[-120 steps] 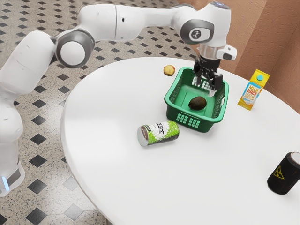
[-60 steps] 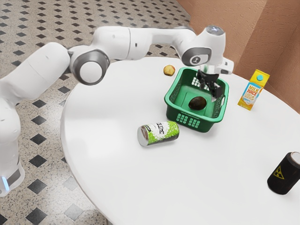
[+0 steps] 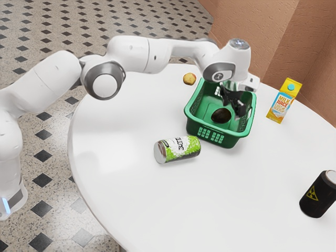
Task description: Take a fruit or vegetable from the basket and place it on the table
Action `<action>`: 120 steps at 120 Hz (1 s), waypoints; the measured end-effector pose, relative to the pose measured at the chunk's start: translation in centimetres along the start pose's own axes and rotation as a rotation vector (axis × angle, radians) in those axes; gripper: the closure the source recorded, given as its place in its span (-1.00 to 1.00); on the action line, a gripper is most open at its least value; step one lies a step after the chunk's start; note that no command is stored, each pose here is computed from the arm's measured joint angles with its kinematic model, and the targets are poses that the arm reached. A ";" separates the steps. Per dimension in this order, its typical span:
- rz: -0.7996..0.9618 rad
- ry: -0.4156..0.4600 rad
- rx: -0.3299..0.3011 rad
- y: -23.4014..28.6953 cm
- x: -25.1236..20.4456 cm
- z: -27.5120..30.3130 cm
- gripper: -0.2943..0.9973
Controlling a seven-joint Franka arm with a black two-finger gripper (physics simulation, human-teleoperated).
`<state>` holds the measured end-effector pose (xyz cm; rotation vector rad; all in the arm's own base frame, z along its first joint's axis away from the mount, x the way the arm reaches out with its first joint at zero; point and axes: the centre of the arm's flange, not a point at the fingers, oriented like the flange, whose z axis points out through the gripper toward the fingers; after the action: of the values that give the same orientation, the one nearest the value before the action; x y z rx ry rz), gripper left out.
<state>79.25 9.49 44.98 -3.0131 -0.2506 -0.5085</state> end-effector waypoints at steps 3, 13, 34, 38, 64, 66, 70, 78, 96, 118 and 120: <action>0.001 -0.006 0.000 0.0 -0.1 0.2 -0.54; 0.001 -0.024 0.000 -0.2 -0.3 0.5 -0.54; -0.001 -0.054 0.002 -0.8 -0.6 1.6 -0.54; -0.001 -0.060 0.002 -0.9 -0.7 1.8 -0.54; 0.000 -0.080 0.000 -1.1 -1.0 3.0 -0.54; 0.000 -0.081 -0.001 -1.1 -1.0 3.1 -0.54; 0.000 -0.083 -0.002 -1.1 -1.1 3.1 -0.54; 0.000 -0.085 -0.005 -1.1 -1.1 3.2 -0.54; 0.001 -0.106 -0.014 -0.8 -1.3 3.1 -0.54; -0.007 -0.130 -0.008 -1.4 -1.6 3.4 -0.18; -0.009 -0.131 -0.004 -1.6 -1.6 3.5 -0.14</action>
<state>78.61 11.17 41.23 -3.0541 -0.2717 -0.3125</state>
